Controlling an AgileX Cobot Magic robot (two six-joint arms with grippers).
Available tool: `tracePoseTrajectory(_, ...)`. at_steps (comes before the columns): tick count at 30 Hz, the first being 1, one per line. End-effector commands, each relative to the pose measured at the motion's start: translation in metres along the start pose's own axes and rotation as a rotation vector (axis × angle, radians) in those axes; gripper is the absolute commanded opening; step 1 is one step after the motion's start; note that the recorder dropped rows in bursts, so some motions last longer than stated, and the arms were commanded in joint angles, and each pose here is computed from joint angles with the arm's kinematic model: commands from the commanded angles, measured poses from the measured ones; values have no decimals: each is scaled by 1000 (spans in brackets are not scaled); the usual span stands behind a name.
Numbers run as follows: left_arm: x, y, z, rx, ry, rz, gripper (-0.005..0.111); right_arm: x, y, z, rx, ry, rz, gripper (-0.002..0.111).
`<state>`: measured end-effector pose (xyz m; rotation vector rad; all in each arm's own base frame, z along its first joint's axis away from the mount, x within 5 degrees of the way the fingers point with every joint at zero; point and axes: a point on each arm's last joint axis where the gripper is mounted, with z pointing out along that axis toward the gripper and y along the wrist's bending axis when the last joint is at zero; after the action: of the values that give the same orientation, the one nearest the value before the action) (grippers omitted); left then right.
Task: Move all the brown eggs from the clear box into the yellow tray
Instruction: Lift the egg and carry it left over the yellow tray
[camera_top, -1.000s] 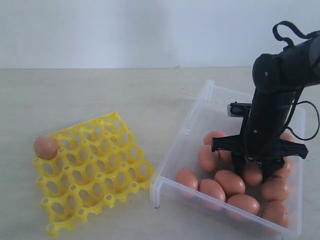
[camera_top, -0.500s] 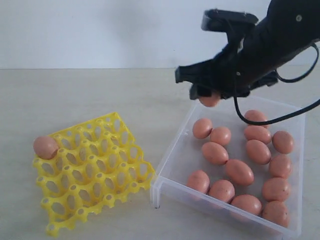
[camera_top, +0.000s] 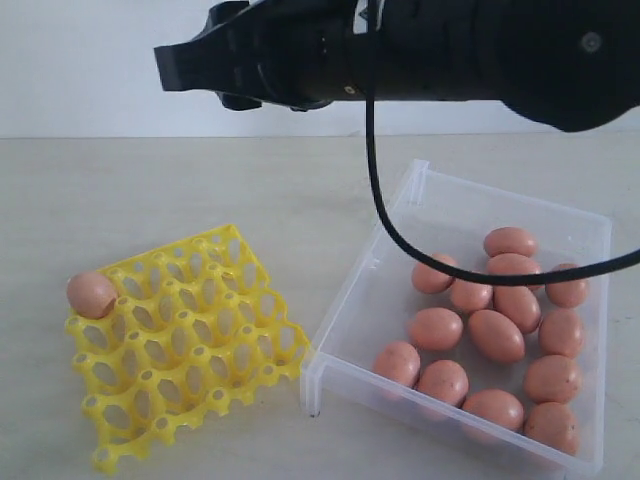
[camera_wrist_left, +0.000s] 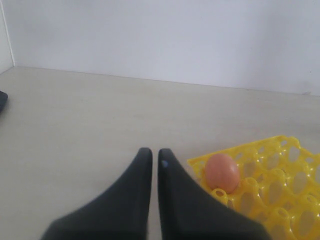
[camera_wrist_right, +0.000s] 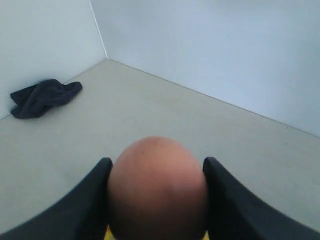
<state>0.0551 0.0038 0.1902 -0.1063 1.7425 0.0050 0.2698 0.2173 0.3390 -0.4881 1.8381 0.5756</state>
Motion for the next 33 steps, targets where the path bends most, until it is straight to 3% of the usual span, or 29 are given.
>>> tracePoseTrajectory(1, 0, 0, 0, -3, -7, 2, 4, -1, 8, 3, -29, -39, -22, 0)
tracePoseTrajectory(9, 0, 0, 0, -3, -7, 2, 4, 4, 10, 8, -32, -20, -22, 0)
tracePoseTrajectory(19, 0, 0, 0, -3, -7, 2, 4, 20, 7, 6, -39, 159, -463, 0)
tracePoseTrajectory(27, 0, 0, 0, -3, -7, 2, 4, 39, 4, 1, -117, 364, -802, 0)
tracePoseTrajectory(33, 0, 0, 0, -3, -7, 2, 4, 39, 0, 0, -122, 385, -1028, 0)
